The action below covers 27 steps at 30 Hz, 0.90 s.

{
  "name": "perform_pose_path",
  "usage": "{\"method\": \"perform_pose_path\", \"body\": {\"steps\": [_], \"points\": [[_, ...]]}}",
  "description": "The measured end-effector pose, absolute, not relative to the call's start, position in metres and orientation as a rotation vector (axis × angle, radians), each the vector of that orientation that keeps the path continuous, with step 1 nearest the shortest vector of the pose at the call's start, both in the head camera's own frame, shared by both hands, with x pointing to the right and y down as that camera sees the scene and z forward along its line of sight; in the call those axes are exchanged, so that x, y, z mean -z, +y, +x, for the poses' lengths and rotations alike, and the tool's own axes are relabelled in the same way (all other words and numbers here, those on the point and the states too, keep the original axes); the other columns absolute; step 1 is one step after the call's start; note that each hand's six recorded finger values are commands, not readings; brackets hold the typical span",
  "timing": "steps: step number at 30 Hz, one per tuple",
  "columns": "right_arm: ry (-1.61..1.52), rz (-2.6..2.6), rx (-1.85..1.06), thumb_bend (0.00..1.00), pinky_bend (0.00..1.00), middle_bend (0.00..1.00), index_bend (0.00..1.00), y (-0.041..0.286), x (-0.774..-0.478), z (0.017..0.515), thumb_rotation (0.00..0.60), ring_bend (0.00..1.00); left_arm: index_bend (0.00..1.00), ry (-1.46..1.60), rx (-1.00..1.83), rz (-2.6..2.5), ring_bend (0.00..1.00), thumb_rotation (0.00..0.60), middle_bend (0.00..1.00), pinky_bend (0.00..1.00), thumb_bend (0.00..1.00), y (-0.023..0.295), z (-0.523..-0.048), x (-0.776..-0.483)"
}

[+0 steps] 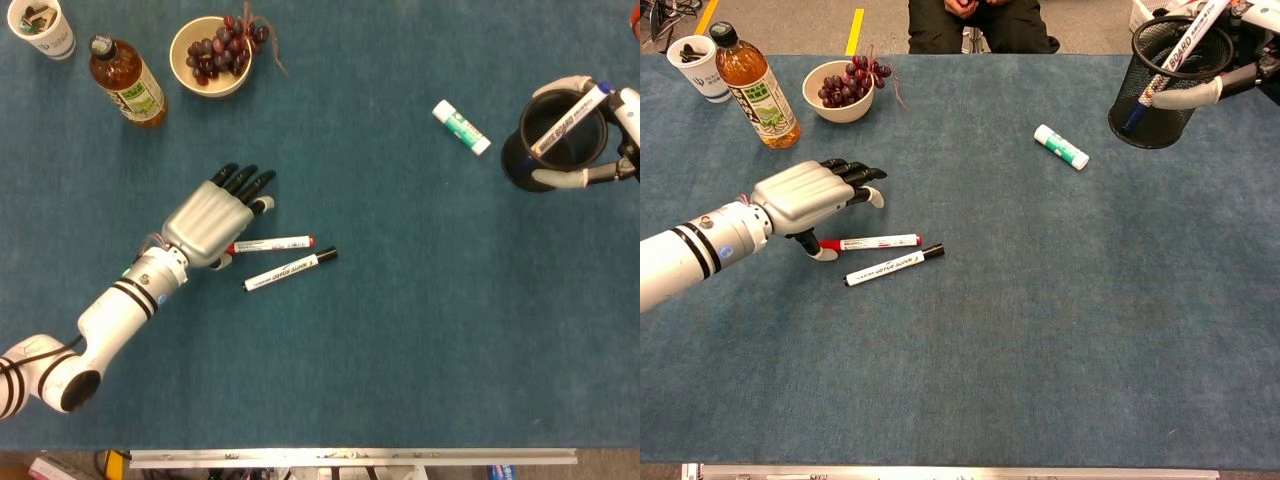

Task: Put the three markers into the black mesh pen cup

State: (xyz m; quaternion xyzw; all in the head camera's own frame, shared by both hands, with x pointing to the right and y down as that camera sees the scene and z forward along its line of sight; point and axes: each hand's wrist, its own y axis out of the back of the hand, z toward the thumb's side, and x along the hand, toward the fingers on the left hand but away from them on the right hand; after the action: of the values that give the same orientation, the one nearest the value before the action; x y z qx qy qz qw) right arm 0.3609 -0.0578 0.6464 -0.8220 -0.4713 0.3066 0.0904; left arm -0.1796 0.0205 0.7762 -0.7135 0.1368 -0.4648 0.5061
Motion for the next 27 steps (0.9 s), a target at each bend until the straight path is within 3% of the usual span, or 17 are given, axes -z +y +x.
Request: {"method": "perform_pose_path", "body": {"steps": [6, 16, 27], "points": [[-1.401, -2.447, -0.907, 0.31, 0.43, 0.43, 0.47, -0.058, -0.646, 0.360, 0.600, 0.34, 0.24, 0.380, 1.135, -1.687, 0.02, 0.600, 0.05, 0.11, 0.15, 0.010, -0.186, -0.775], [-1.394, -2.458, -0.901, 0.31, 0.43, 0.43, 0.47, -0.057, -0.648, 0.356, 0.600, 0.34, 0.40, 0.399, 1.153, -1.687, 0.03, 0.600, 0.07, 0.12, 0.15, 0.014, -0.194, -0.772], [-1.409, -2.454, -0.899, 0.31, 0.43, 0.43, 0.48, -0.058, -0.647, 0.360, 0.600, 0.34, 0.46, 0.413, 1.130, -1.705, 0.03, 0.600, 0.09, 0.11, 0.17, 0.015, -0.181, -0.771]]}}
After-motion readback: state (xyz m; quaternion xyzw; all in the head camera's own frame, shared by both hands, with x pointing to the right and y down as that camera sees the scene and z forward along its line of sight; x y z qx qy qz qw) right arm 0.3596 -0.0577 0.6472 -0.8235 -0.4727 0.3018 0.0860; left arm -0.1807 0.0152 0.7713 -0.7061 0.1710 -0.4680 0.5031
